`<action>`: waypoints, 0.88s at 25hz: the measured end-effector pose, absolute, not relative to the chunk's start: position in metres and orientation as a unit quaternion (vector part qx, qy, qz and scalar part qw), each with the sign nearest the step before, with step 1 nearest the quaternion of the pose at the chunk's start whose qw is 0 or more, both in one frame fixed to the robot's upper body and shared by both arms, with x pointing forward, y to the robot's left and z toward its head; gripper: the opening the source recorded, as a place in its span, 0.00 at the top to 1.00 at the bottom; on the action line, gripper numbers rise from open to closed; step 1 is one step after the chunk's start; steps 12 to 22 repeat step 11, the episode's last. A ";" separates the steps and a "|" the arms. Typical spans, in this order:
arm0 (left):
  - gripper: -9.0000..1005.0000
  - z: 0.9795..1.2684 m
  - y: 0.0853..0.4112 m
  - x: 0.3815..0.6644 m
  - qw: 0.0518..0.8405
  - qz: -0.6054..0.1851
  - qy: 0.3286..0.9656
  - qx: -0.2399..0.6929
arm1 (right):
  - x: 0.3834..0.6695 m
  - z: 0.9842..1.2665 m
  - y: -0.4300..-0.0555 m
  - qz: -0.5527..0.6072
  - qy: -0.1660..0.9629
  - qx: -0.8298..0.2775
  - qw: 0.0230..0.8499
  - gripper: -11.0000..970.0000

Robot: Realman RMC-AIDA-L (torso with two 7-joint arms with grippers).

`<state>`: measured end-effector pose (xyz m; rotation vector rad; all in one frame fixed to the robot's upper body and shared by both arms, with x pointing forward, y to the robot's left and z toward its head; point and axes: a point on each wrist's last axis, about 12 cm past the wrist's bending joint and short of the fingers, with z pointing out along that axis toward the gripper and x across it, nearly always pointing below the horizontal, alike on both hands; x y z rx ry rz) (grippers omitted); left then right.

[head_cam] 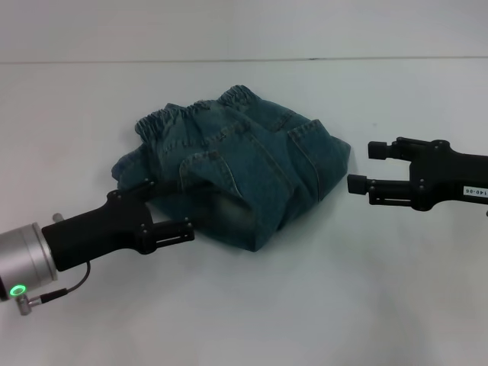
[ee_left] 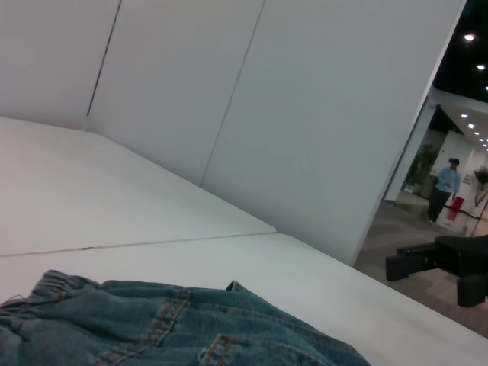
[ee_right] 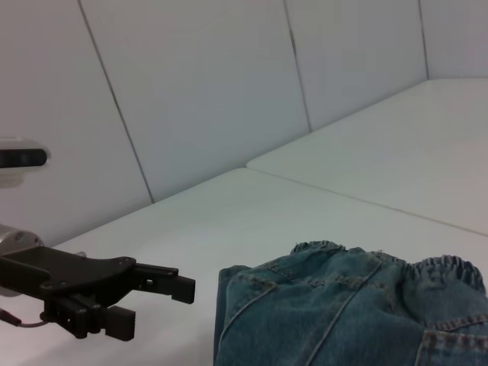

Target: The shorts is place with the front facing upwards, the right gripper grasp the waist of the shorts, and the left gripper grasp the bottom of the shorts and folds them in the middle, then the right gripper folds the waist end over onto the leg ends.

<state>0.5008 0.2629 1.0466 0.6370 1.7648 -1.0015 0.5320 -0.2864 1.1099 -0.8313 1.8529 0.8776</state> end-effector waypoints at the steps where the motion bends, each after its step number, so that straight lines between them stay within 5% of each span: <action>1: 0.06 1.046 0.264 0.501 0.487 -0.410 0.726 0.260 | 0.533 1.110 -0.286 0.354 0.748 -0.336 0.449 0.12; 22: 0.06 1.045 0.265 0.501 0.489 -0.402 0.730 0.257 | 0.537 1.111 -0.285 0.348 0.753 -0.331 0.450 0.12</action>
